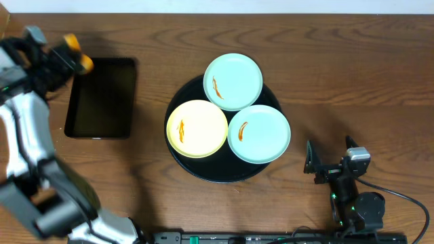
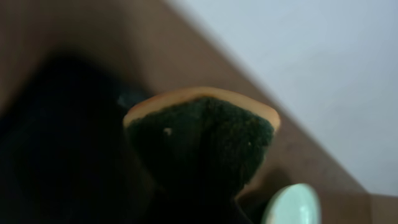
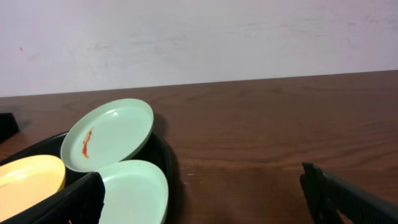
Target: Clean dirty plates on tray and stack at the side
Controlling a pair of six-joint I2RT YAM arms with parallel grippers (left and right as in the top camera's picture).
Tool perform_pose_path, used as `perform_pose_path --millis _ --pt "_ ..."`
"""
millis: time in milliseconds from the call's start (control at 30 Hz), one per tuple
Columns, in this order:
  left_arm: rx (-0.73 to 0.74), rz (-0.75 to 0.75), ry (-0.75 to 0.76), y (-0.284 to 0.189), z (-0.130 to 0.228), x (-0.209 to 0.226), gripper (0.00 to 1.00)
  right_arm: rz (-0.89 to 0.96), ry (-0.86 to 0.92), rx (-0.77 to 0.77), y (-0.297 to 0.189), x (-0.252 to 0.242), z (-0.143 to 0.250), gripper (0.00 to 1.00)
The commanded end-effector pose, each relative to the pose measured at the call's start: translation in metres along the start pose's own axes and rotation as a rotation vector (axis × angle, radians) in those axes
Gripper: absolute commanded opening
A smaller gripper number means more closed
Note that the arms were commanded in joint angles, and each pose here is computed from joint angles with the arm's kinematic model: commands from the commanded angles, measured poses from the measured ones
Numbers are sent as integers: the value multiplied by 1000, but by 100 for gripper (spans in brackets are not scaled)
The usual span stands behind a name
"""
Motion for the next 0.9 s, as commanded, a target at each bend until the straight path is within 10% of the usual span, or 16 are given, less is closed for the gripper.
perform_pose_path --millis 0,500,867 --pt "137 33 -77 41 45 32 7 3 15 4 0 -1 1 99" --pt "-170 118 163 -53 -44 -59 7 3 15 4 0 -1 1 99" --pt "78 -152 16 21 31 34 7 3 15 4 0 -1 1 99"
Point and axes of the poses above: each gripper's point midway between its finger pads, its own y axis out along the fingers, its own x axis along the line the jaws close on, z = x × y, the point moved 1 cm from there along -y, back along the fingers, and after that the axes turned 11 degrees about y, right-handed, at the moved point
